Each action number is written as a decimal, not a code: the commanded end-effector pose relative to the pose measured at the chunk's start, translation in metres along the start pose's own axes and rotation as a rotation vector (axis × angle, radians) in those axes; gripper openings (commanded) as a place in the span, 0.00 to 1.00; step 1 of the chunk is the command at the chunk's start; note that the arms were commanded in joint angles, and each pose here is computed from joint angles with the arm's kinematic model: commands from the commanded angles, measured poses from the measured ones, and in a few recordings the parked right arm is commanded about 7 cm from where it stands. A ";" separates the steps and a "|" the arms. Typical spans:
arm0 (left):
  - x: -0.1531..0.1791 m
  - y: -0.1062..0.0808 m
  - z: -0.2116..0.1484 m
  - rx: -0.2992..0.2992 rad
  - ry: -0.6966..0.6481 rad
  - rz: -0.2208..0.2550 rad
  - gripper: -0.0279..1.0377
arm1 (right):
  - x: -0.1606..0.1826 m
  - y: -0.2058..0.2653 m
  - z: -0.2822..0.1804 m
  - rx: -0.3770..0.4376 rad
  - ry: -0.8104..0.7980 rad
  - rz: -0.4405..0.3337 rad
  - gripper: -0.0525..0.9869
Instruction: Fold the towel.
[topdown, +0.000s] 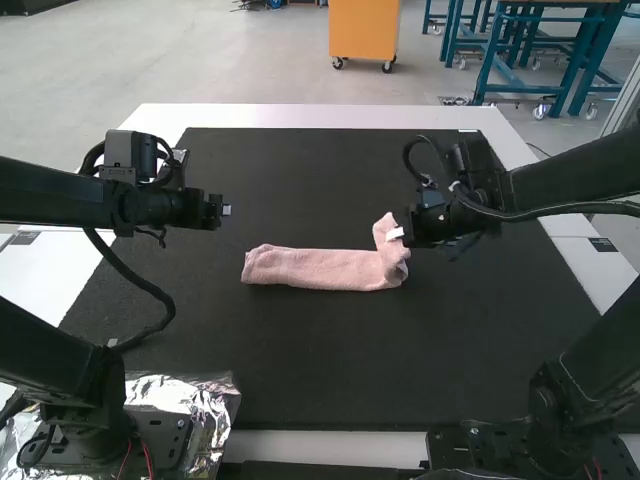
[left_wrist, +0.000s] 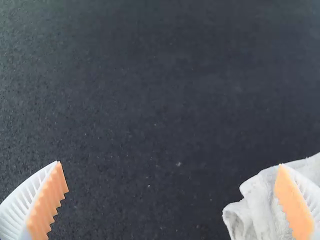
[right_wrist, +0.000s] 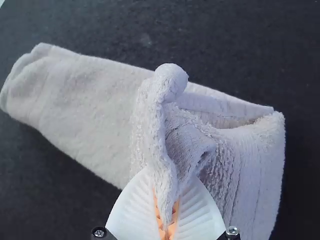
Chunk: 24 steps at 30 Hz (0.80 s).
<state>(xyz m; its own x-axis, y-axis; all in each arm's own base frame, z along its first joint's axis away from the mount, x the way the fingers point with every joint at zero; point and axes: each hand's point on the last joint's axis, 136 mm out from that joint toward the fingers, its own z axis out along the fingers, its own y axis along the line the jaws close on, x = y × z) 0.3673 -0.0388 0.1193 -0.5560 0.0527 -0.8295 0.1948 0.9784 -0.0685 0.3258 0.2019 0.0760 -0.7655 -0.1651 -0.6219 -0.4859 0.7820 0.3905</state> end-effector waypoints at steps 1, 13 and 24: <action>-0.004 0.006 -0.003 -0.026 -0.020 -0.006 0.94 | -0.006 0.027 0.017 -0.042 0.013 0.008 0.03; -0.003 0.022 -0.005 -0.064 -0.036 -0.026 0.94 | -0.027 0.083 0.075 -0.145 0.015 -0.091 0.03; 0.000 0.020 -0.005 -0.055 -0.044 -0.023 0.94 | -0.030 0.115 0.118 -0.197 0.042 -0.121 0.03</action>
<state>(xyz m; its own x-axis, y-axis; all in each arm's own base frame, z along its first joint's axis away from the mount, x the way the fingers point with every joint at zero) 0.3667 -0.0213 0.1135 -0.5435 0.0301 -0.8389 0.1446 0.9878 -0.0583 0.3407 0.3486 0.0474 -0.7300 -0.2843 -0.6215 -0.6246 0.6467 0.4379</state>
